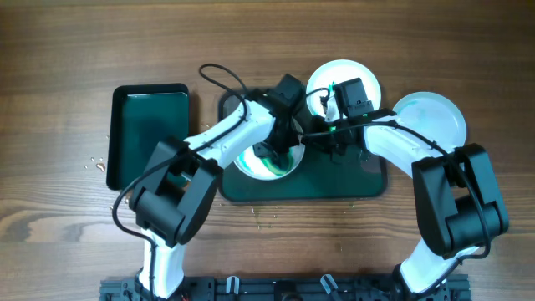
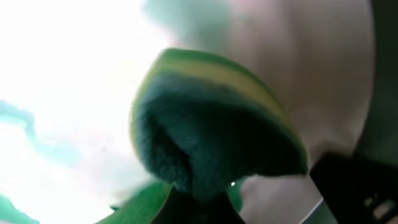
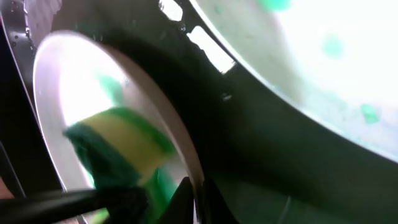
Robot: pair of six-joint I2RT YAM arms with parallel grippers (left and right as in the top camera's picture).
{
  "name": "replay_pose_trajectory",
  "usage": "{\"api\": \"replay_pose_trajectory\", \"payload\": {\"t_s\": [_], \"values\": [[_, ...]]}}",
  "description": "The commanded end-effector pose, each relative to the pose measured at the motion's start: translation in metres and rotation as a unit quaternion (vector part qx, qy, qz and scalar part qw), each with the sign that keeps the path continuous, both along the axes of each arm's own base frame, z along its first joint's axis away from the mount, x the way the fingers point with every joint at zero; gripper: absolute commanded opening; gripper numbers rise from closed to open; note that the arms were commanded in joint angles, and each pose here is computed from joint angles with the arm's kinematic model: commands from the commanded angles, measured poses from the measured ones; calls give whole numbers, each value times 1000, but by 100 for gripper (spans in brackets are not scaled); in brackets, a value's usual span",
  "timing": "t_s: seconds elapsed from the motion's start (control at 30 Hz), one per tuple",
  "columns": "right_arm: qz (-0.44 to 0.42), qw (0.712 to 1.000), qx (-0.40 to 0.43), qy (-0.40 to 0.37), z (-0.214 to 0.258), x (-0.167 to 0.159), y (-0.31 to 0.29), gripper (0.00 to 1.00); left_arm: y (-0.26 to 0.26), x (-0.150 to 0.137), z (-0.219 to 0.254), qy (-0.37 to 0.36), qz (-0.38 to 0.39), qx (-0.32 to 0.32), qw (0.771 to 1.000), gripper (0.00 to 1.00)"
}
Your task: Clean dirty plates on tray and stack at the side
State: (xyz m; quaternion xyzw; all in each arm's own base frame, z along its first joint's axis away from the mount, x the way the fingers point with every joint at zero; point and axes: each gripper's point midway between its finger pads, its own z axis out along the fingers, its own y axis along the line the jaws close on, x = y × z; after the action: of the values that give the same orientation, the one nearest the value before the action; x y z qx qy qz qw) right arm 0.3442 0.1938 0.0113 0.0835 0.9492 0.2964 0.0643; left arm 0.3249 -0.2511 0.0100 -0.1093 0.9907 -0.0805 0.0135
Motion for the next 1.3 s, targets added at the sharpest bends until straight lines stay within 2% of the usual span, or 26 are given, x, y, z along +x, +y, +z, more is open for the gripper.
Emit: {"api": "replay_pose_trajectory", "payload": {"t_s": [0.0,0.17,0.4,0.5,0.57,0.63,0.7,0.93,1.07,1.13,1.27], "values": [[-4,1000,6,28,-6,-9,3,4,45,19,-16,-7,59,54,997,4],[3,999,3,35,-9,-16,7,4,87,31,-16,-1,104,81,991,4],[0,999,-12,40,-13,-22,12,4,132,32,-15,23,141,115,983,4],[4,999,-16,37,-13,-23,15,4,116,27,-15,43,88,67,993,4],[5,999,-15,35,-13,-22,16,4,84,23,-11,52,1,-21,998,4],[5,999,-15,35,-13,-22,16,4,53,19,-3,48,-75,-103,991,4],[5,999,-15,35,-13,-22,16,4,37,18,2,38,-116,-140,983,4],[6,999,-15,34,-13,-22,16,4,24,32,4,-5,-140,-151,979,4],[6,999,-15,34,-13,-22,16,4,34,41,-2,-25,-139,-107,984,4],[6,999,-16,34,-13,-22,16,4,41,40,-5,-27,-148,-77,986,4],[6,999,-15,32,-13,-21,16,4,34,21,-7,-13,-215,-71,974,4]]}}
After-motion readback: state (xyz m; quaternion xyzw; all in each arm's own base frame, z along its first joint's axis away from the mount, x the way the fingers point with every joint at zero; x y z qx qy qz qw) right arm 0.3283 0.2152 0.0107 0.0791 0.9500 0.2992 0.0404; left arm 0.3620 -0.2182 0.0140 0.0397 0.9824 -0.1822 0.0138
